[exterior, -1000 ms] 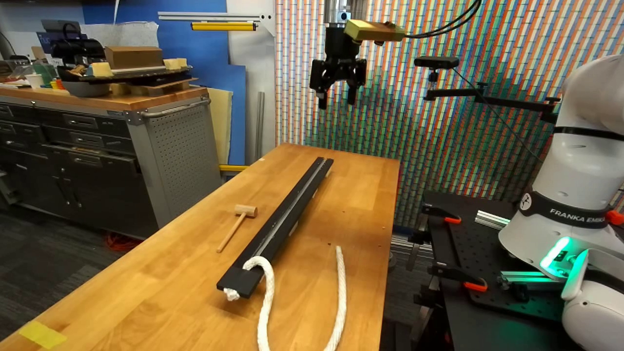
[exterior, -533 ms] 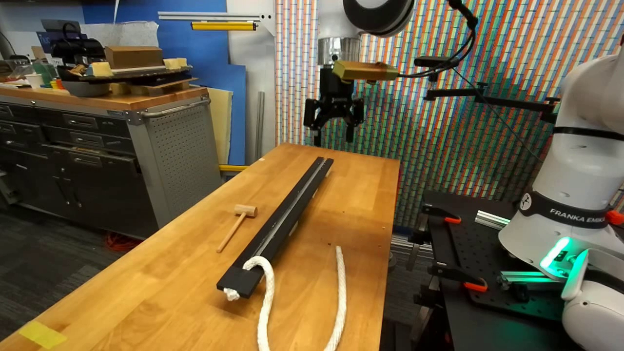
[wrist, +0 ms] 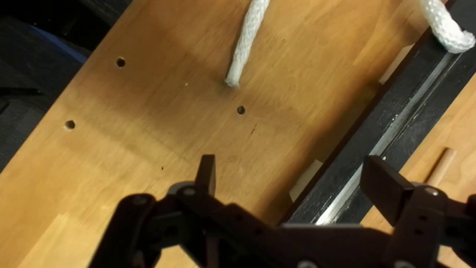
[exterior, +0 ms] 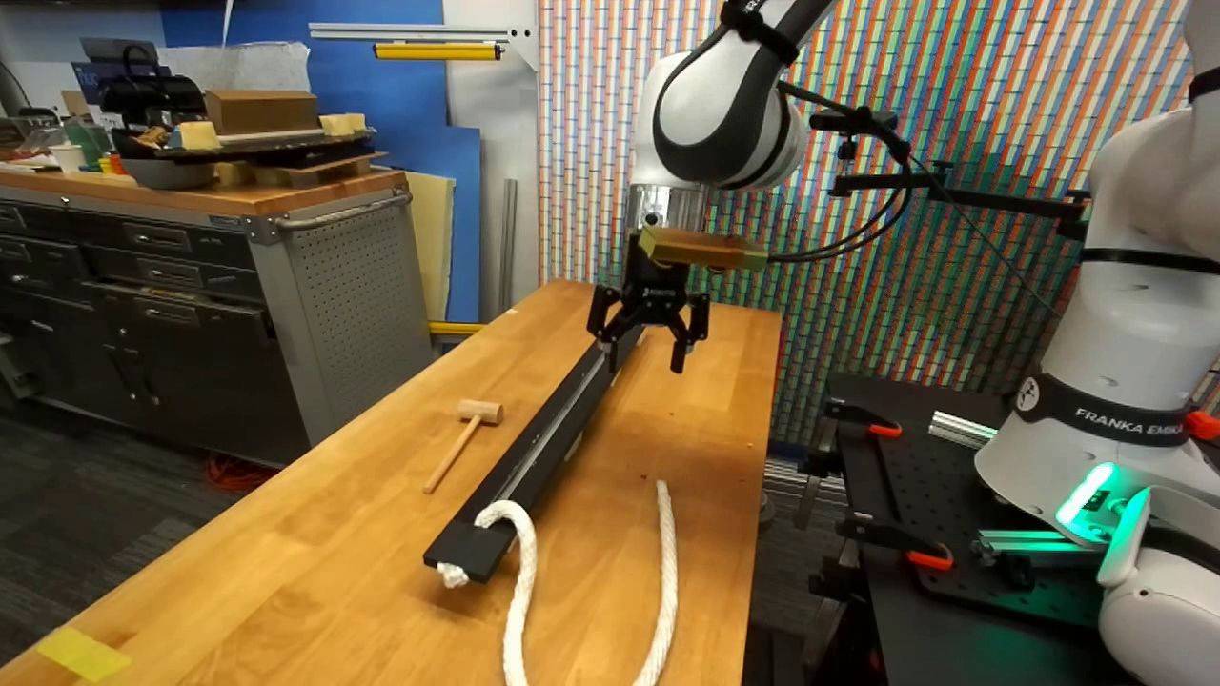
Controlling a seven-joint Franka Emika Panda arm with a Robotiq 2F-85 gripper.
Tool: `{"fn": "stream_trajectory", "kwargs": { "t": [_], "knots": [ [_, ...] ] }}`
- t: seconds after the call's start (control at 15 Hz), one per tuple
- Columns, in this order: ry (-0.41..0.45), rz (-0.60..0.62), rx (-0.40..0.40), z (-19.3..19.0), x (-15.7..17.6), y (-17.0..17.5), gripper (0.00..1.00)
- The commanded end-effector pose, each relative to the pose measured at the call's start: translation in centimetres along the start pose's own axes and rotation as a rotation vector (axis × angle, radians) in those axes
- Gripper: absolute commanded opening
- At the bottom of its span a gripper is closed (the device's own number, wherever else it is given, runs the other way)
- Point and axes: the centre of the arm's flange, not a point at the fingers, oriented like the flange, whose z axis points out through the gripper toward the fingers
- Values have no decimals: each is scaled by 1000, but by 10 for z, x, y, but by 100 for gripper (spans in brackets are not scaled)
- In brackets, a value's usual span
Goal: Put the rope on the black thing
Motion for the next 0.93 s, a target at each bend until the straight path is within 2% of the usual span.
{"fn": "stream_trajectory", "kwargs": {
  "t": [0.0,0.4,0.87],
  "knots": [
    [-24,62,54,48,4,0,100],
    [-54,178,23,110,-10,21,100],
    [-112,221,3,140,-45,15,100]
  ]
}}
